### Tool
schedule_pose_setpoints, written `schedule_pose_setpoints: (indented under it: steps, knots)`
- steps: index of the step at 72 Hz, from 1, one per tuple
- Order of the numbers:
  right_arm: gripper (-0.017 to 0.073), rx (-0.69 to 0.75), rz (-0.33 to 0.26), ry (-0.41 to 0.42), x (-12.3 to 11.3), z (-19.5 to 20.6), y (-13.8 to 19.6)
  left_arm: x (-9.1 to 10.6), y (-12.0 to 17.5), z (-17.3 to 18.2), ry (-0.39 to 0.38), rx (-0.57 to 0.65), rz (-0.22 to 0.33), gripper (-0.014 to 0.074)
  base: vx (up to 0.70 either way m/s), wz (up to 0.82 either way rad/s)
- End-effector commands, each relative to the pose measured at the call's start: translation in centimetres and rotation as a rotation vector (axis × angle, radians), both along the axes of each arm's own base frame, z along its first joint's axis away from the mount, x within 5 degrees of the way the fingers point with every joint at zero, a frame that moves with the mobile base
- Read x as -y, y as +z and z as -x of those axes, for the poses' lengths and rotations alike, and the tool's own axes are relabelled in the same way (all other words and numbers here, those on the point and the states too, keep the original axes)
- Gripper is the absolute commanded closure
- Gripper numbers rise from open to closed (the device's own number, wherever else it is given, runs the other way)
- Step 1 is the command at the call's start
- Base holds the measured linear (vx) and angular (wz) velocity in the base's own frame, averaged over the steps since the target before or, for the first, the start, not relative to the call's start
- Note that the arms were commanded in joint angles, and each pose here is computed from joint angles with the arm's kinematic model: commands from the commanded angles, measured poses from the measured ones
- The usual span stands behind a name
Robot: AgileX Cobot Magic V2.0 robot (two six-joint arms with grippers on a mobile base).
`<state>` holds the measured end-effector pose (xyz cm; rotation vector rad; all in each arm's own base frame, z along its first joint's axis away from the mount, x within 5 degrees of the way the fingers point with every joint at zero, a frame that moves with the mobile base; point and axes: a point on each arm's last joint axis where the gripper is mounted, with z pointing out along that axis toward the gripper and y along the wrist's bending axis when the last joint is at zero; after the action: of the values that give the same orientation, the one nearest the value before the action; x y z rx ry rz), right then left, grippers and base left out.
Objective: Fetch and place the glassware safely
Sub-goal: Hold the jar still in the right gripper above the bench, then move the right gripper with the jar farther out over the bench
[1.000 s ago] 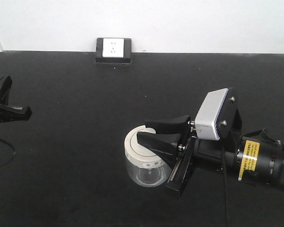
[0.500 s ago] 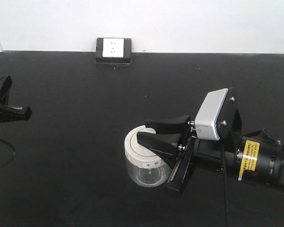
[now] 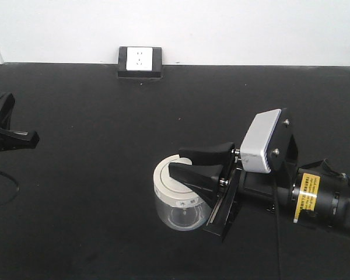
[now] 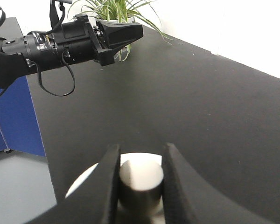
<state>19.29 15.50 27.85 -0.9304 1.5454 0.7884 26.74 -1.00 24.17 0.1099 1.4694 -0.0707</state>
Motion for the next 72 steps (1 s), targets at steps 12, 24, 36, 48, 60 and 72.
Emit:
schedule_pose_setpoints:
  steps: [12,24,36,48,60,72]
  knots:
    - [0.0563,0.047,-0.099,0.019,-0.1,0.2,2.1,0.0,2.0,0.2,0.000,0.118,0.021,0.0601,0.00,0.00]
    - [0.0563,0.046,-0.101,0.021,-0.1,0.2,2.1,0.0,2.0,0.2,0.000,0.118,0.021,0.0601,0.00,0.00]
    - [0.0563,0.041,-0.111,0.013,-0.1,0.1,2.2,0.0,2.0,0.2,0.000,0.118,0.021,0.0601,0.00,0.00]
    - [0.0563,-0.005,-0.151,-0.096,0.4,-0.7,2.3,0.0,2.0,0.2,0.000,0.118,0.021,0.0601,0.00,0.00]
    - [0.0560,0.031,-0.170,-0.224,2.1,-2.1,2.6,0.0,2.0,0.2,0.000,0.118,0.021,0.0601,0.00,0.00]
    - [0.0560,0.039,-0.170,-0.300,3.9,-3.7,2.1,0.0,2.0,0.2,0.000,0.118,0.021,0.0601,0.00,0.00]
